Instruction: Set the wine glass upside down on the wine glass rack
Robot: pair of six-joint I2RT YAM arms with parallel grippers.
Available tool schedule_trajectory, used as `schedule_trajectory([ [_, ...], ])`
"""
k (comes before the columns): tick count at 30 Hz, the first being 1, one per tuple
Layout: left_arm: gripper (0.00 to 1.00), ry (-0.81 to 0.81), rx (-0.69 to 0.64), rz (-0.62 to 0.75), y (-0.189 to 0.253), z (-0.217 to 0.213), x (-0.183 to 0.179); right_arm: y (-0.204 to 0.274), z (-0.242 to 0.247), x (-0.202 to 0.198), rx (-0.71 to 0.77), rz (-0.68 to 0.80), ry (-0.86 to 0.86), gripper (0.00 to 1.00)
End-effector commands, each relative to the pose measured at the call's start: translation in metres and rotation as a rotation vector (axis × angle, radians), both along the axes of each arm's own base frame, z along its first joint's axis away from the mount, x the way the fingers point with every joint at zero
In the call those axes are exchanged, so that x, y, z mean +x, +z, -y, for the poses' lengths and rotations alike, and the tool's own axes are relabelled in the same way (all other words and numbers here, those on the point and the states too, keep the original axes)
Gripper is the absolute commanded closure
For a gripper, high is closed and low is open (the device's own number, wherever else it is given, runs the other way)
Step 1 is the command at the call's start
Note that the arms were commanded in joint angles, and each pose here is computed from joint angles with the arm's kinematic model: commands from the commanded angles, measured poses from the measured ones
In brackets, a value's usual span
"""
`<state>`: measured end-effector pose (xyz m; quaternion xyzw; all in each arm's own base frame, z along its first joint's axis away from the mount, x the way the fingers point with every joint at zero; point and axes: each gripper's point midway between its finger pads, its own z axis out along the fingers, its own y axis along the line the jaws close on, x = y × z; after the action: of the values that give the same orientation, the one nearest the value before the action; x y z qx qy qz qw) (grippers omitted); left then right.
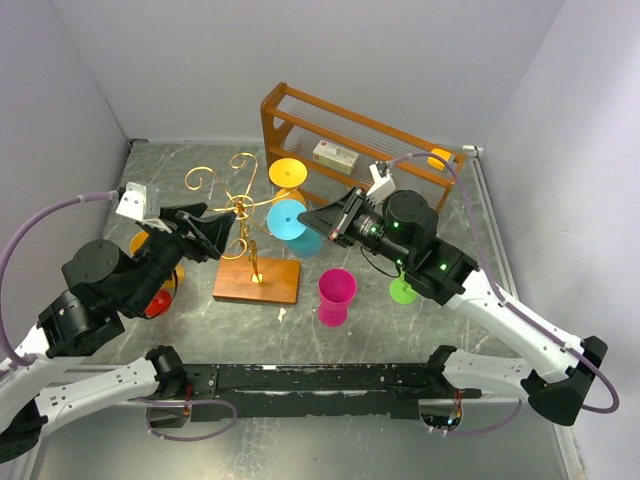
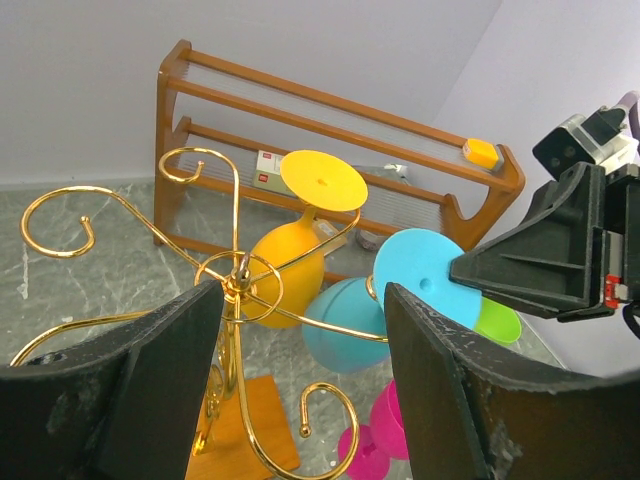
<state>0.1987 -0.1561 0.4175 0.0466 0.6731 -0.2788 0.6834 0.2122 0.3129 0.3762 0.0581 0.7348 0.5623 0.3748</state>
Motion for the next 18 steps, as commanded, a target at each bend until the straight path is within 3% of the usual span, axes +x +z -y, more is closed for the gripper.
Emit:
schedule_trajectory([
  [1, 0.24, -0.007, -0.029, 0.014, 0.006, -0.003, -0.004, 0.007, 0.001, 0.011, -0.021, 0.041, -0.043, 1.00],
  [10, 0.24, -0.008, -0.042, 0.015, 0.007, -0.007, -0.007, 0.006, -0.002, 0.024, -0.065, 0.062, -0.084, 0.99],
  [18, 0.24, -0.007, -0.044, 0.013, 0.006, -0.009, -0.008, 0.001, -0.006, 0.027, -0.074, 0.058, -0.076, 0.84],
])
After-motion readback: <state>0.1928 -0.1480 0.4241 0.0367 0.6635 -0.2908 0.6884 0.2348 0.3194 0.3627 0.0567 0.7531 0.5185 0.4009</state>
